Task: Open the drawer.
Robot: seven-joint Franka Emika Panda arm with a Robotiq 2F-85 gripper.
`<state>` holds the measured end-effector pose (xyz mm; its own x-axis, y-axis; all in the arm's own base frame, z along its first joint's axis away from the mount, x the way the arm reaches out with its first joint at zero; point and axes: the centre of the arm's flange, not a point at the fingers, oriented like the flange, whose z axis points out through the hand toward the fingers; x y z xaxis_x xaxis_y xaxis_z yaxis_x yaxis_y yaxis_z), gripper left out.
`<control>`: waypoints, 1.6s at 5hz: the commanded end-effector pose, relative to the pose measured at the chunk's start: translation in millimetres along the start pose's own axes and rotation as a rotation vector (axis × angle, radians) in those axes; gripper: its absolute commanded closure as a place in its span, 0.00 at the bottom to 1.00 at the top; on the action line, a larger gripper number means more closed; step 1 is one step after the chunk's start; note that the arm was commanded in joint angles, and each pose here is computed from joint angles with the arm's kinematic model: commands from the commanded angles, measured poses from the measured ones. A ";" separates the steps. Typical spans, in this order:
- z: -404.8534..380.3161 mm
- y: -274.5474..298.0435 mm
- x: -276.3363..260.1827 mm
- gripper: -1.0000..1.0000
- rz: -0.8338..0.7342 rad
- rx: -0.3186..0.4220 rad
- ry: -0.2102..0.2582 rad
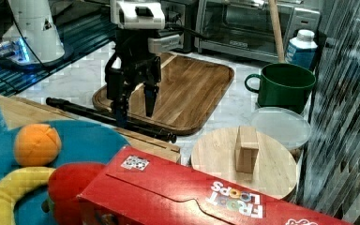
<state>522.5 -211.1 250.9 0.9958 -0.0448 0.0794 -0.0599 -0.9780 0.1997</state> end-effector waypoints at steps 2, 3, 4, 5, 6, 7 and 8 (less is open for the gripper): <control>-45.7 -242.3 -30.1 0.00 -0.035 0.113 -0.130; -60.5 -249.4 -31.0 0.00 -0.012 0.116 -0.122; -60.3 -249.4 -31.2 0.00 -0.012 0.116 -0.123; -60.5 -249.4 -30.9 0.00 -0.012 0.116 -0.122; -60.3 -249.4 -31.2 0.00 -0.012 0.116 -0.123; -60.4 -249.4 -31.0 0.00 -0.012 0.116 -0.122; -60.4 -249.4 -31.0 0.00 -0.012 0.116 -0.122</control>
